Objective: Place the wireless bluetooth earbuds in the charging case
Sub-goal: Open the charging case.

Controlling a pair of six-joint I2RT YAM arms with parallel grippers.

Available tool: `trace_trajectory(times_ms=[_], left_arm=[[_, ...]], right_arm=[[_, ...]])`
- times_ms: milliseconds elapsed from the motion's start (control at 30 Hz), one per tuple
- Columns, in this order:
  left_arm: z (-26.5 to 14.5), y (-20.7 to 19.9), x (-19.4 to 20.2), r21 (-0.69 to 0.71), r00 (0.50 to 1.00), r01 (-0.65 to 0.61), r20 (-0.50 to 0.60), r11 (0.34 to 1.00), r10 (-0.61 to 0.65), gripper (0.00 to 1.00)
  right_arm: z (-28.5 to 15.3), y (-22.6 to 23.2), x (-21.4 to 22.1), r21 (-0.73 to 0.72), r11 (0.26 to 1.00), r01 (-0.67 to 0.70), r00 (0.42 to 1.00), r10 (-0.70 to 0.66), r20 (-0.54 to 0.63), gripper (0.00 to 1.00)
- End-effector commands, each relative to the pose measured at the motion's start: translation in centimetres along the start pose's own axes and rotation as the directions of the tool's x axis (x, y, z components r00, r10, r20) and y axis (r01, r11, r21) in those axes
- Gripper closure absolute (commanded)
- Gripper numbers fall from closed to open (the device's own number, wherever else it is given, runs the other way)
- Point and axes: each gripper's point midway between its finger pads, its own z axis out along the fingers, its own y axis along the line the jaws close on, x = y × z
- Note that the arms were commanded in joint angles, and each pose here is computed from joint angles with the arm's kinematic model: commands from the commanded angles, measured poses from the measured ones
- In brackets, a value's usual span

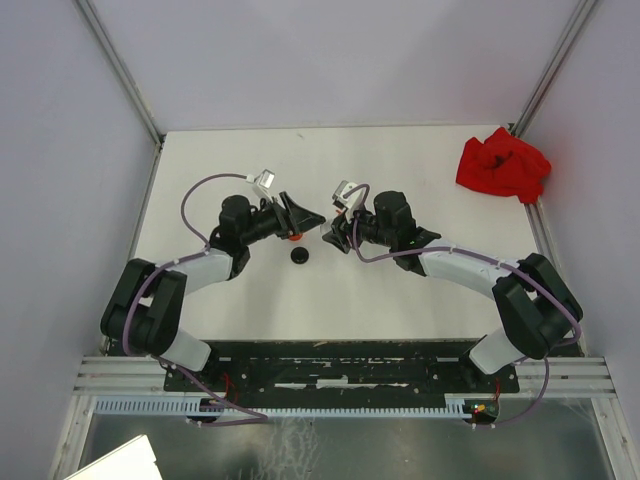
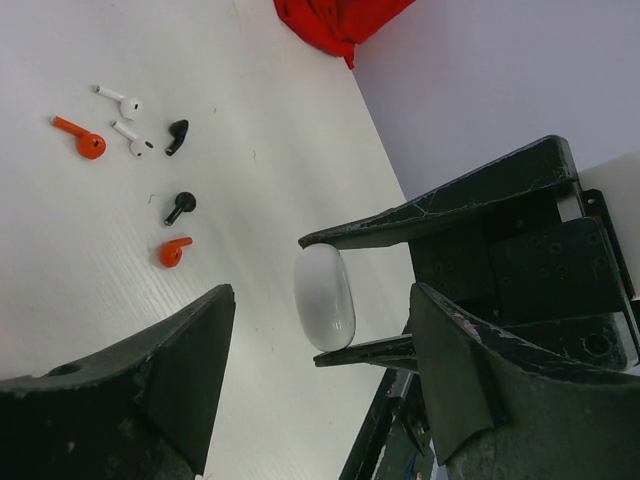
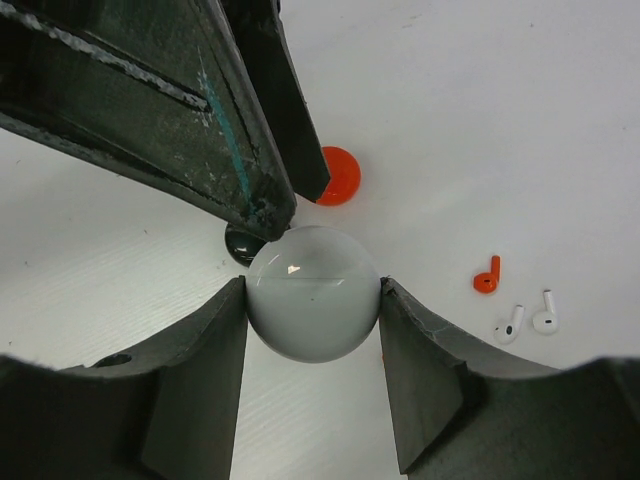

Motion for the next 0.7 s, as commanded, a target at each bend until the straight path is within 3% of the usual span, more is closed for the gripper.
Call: trace_trajectory(times_ms=[0, 400, 667], left_arm=[[0.7, -1.9, -0.3, 0.085, 1.0, -0.018, -0.002, 0.996, 0.018, 0.24], [1.0, -2.1, 0.3, 0.111, 1.0, -0.021, -0.021, 0.994, 0.023, 0.4], [1.3, -2.0, 0.9, 0.12, 0.999, -0.016, -0.04, 0.993, 0.021, 0.43]], right_arm=[[0.1, 0.1, -2.4, -0.027, 1.0, 0.014, 0.998, -0.012, 0.063, 0.99], [0.3, 0.2, -2.4, -0.044, 0.999, 0.01, 0.998, -0.007, 0.06, 0.99], [0.4, 0.2, -2.6, -0.049, 0.999, 0.011, 0.998, -0.008, 0.065, 0.99]])
